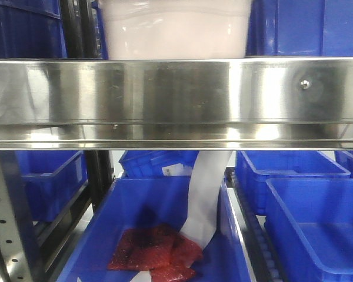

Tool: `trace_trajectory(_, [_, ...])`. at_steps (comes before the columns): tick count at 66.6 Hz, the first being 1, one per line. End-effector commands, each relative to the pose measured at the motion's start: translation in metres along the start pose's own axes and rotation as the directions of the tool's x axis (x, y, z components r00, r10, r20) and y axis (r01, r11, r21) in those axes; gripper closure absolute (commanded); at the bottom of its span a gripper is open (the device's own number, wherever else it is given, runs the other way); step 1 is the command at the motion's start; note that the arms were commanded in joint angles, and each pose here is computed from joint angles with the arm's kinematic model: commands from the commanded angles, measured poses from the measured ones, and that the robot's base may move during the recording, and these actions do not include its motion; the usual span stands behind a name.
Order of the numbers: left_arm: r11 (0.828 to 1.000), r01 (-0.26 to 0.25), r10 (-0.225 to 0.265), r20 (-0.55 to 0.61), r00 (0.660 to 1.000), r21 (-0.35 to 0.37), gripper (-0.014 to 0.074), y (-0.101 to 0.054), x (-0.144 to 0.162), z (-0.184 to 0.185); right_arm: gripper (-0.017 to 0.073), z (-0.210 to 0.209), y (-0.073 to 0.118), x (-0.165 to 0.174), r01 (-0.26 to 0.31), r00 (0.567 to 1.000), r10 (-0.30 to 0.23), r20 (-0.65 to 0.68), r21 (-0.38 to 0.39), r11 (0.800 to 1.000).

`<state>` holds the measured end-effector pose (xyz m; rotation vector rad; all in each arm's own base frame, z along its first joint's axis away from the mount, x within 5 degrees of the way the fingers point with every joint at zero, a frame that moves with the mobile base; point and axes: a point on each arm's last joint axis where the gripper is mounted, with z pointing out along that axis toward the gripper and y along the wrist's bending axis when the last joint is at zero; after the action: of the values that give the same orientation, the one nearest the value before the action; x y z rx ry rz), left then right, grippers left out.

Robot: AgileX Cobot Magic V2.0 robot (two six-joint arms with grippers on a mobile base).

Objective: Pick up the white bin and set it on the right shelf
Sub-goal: 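Lower the bin onto the upper shelf with both grippers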

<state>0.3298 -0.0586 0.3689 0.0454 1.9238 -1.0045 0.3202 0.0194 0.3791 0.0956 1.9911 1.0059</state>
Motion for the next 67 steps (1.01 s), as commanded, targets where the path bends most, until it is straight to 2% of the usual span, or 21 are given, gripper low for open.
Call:
trace_trajectory(1, [0.998,-0.003,-0.002,0.080,0.997,0.060,0.0171,-0.021,-0.015,-0.010,-0.0006,-0.013,0.021,-0.013,0.022,0.996,-0.018,0.082,-0.052,0.998])
trace_trajectory(4, [0.998,-0.003,-0.002,0.080,0.997,0.060,0.0262,-0.021,-0.015,-0.010,0.0084,-0.013,0.021,-0.013,0.022,0.997,-0.018,0.081,-0.053,0.998])
trace_trajectory(14, [0.998,-0.003,-0.002,0.080,0.997,0.060,0.0689,-0.021,-0.015,-0.010,0.0543,-0.013,0.021,-0.013,0.022,0.997,-0.018,0.080,-0.053,0.998])
trace_trajectory(15, [0.998,-0.003,-0.002,0.081,0.997,0.061,0.0732,-0.021,-0.015,-0.010,0.0547,-0.013,0.021,-0.013,0.022,0.996,-0.018,0.082,-0.051,0.998])
trace_trajectory(20, [0.999,0.007,-0.012,0.098,0.995,0.046,0.0691,-0.019,-0.016,-0.009,0.0524,-0.013,0.020,-0.014,0.019,0.995,-0.015,0.100,-0.040,0.999])
trace_trajectory(25, [0.998,0.049,-0.055,0.127,0.990,0.049,0.0717,-0.017,-0.020,-0.010,0.0529,-0.013,0.019,-0.019,0.004,0.989,0.000,0.149,-0.024,1.000])
trace_trajectory(29, [0.998,0.054,-0.059,0.125,0.990,0.041,0.0713,-0.020,-0.022,-0.014,0.0529,-0.016,0.023,-0.022,0.023,0.987,-0.019,0.157,-0.027,0.999])
trace_trajectory(35, [0.999,-0.032,0.033,0.131,0.991,-0.016,0.0713,-0.041,-0.024,-0.030,0.0527,-0.028,0.045,-0.027,0.107,0.978,-0.101,0.183,-0.028,0.994])
trace_trajectory(39, [0.988,-0.119,0.134,0.167,0.977,-0.095,0.0713,-0.059,-0.024,-0.045,0.0527,-0.039,0.065,-0.028,0.184,0.955,-0.180,0.237,0.003,0.983])
trace_trajectory(40, [0.982,-0.143,0.163,0.180,0.970,-0.121,0.0713,-0.066,-0.024,-0.052,0.0527,-0.042,0.071,-0.029,0.208,0.941,-0.208,0.266,0.029,0.978])
trace_trajectory(45, [0.969,-0.180,0.219,0.248,0.944,-0.171,0.0713,-0.088,-0.025,-0.070,0.0527,-0.054,0.093,-0.025,0.321,0.881,-0.340,0.328,0.114,0.940])
trace_trajectory(50, [0.942,-0.255,0.315,0.305,0.899,-0.220,0.0713,-0.101,-0.018,-0.084,0.0527,-0.064,0.109,-0.018,0.360,0.822,-0.397,0.409,0.168,0.918])
trace_trajectory(55, [0.933,-0.254,0.338,0.375,0.863,-0.256,0.0713,-0.102,-0.007,-0.098,0.0527,-0.071,0.112,-0.010,0.357,0.766,-0.427,0.480,0.234,0.904])
trace_trajectory(59, [0.929,-0.232,0.338,0.401,0.851,-0.290,0.0713,-0.094,0.008,-0.108,0.0527,-0.076,0.105,0.002,0.357,0.728,-0.466,0.502,0.303,0.884])
trace_trajectory(64, [0.925,-0.220,0.337,0.401,0.852,-0.310,0.0715,-0.086,0.030,-0.120,0.0530,-0.081,0.094,0.020,0.383,0.722,-0.512,0.465,0.347,0.856])
trace_trajectory(67, [0.919,-0.231,0.352,0.396,0.848,-0.321,0.0720,-0.084,0.043,-0.130,0.0530,-0.084,0.089,0.032,0.407,0.724,-0.537,0.432,0.361,0.839])
